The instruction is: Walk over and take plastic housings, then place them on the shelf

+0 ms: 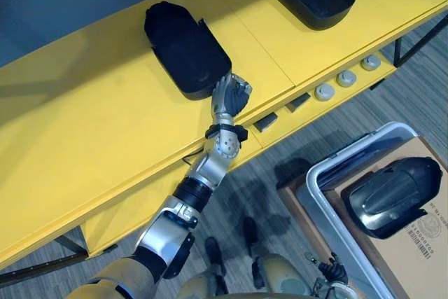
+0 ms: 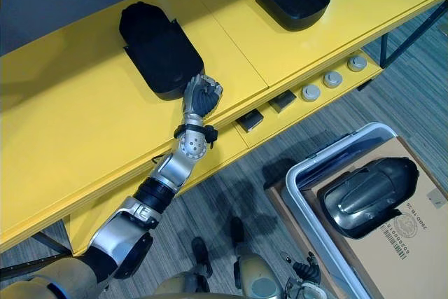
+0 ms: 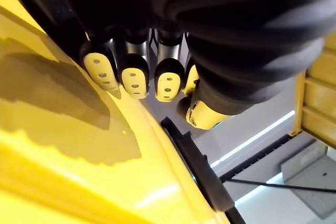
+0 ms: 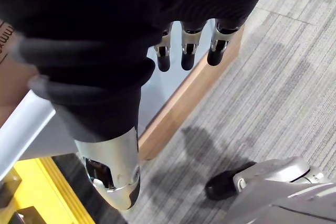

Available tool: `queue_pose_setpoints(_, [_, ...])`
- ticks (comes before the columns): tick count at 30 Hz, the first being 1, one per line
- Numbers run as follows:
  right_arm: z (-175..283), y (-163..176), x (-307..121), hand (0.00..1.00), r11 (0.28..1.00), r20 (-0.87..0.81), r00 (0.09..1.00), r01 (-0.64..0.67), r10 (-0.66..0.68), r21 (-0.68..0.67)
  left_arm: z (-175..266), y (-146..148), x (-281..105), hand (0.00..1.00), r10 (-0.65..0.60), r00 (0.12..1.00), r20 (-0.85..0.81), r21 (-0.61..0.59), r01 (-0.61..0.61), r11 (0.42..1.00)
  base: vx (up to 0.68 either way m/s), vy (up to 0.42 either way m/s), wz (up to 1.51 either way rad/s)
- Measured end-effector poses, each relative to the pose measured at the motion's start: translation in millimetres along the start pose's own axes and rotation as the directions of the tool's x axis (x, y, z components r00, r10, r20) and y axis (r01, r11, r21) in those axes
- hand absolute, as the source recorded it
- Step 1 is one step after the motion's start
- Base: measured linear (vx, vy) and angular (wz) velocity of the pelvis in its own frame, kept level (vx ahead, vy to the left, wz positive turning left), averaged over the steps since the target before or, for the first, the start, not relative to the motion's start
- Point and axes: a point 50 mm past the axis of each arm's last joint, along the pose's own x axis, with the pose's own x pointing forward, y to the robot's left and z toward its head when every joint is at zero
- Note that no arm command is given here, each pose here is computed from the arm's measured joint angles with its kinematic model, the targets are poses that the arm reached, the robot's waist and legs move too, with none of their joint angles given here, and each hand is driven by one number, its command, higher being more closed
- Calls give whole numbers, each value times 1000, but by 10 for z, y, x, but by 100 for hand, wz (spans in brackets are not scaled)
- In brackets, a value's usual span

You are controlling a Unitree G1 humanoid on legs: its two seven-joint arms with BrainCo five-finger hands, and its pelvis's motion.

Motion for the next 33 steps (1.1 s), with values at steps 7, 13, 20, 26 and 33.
queue_pose_setpoints(7, [-33,-11,-1,0,1000,-14,1000,4,-4,-3,-151,70,17,100,11,998,-55,6,-11,1000,0,0,0])
queue_pose_setpoints(13, [-62,-17,-2,0,1000,-28,1000,6,-6,-6,-258,137,-1,100,15,997,-77,11,-14,1000,0,0,0])
queue_pose_setpoints(20, [-129,-54,-5,0,1000,-59,998,20,-20,-7,120,151,-206,100,-8,993,120,-121,23,992,15,6,12])
queue_pose_setpoints(26, [-179,-96,-6,0,999,-82,996,28,-30,-18,546,514,-518,100,116,932,344,-296,-10,955,5,25,14])
queue_pose_setpoints(33, [-229,-169,-1,0,998,-107,994,31,-37,-55,555,1205,-872,100,357,851,386,-383,-205,901,-15,16,23])
